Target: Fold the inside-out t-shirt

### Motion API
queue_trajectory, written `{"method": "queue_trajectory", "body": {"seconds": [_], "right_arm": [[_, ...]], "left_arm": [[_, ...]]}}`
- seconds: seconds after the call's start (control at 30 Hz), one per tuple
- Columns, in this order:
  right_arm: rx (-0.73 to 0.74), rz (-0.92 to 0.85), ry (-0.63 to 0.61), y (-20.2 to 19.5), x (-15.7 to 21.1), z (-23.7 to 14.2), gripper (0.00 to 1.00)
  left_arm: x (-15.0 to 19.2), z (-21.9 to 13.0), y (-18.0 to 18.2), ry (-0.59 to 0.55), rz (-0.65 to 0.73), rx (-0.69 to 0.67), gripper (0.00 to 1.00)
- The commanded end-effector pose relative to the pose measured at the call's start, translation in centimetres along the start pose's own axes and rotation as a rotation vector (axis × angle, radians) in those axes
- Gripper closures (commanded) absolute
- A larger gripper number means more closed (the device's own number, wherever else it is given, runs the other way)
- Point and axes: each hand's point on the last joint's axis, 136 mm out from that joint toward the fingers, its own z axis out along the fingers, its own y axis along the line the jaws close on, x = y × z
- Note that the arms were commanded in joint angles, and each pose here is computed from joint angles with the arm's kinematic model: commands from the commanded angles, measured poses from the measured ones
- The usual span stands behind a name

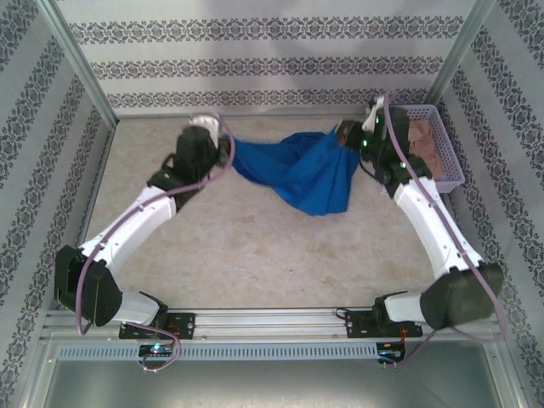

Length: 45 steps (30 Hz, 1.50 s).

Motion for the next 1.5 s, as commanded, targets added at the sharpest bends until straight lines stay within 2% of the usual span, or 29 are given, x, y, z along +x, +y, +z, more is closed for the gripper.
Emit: {"method": "queue_trajectory", "body": {"seconds": [0.0, 0.07, 0.17, 0.33, 0.43, 0.5, 0.57, 0.73, 0.87, 1.0, 1.1, 1.23, 1.37, 1.47], "right_arm": [[-0.168, -0.102, -0.266, 8.6, -9.3, -5.7, 1.0], [-0.2, -0.17, -0.325, 11.4, -10.8, -8.8, 1.0], [-0.242, -0.258, -0.365, 14.3, -10.8, -13.0, 1.0], [-0.335, -0.332, -0.414, 17.6, -9.7, -19.5, 1.0], [-0.389, -0.352, -0.437, 18.9, -9.1, -22.4, 1.0], [-0.399, -0.364, -0.444, 19.3, -8.8, -23.2, 1.0], [-0.366, -0.376, -0.448, 18.8, -8.7, -22.8, 1.0], [-0.18, -0.411, -0.457, 15.9, -9.1, -18.3, 1.0], [-0.096, -0.372, -0.494, 14.1, -12.0, -14.1, 1.0], [-0.142, -0.295, -0.52, 14.4, -15.3, -11.0, 1.0], [-0.206, -0.285, -0.521, 16.5, -16.8, -10.4, 1.0], [-0.248, -0.287, -0.548, 18.0, -17.8, -11.8, 1.0], [-0.228, -0.296, -0.531, 17.0, -16.5, -12.7, 1.0], [-0.179, -0.303, -0.485, 14.8, -14.3, -12.6, 1.0]], "left_arm": [[-12.9, -6.1, 2.3, -0.279, 0.04, -0.12, 1.0], [-16.8, -10.1, 2.3, -0.364, 0.046, -0.119, 1.0], [-19.5, -15.6, 2.4, -0.447, 0.052, -0.096, 1.0], [-21.1, -22.9, 2.8, -0.526, 0.053, -0.066, 1.0], [-21.7, -25.5, 3.4, -0.548, 0.054, -0.079, 1.0], [-21.6, -25.3, 3.8, -0.519, 0.055, -0.102, 1.0], [-20.9, -23.5, 3.9, -0.461, 0.063, -0.129, 1.0], [-19.5, -17.3, 4.8, -0.367, 0.103, -0.214, 1.0], [-20.6, -12.2, 5.5, -0.318, 0.095, -0.222, 1.0], [-23.2, -8.7, 4.5, -0.313, 0.11, -0.176, 1.0], [-26.0, -8.6, 3.2, -0.36, 0.111, -0.121, 1.0], [-28.9, -11.2, 2.0, -0.461, 0.114, -0.061, 1.0], [-28.4, -13.1, 0.8, -0.453, 0.127, 0.021, 1.0], [-25.8, -13.9, -0.2, -0.391, 0.138, 0.102, 1.0]]}}
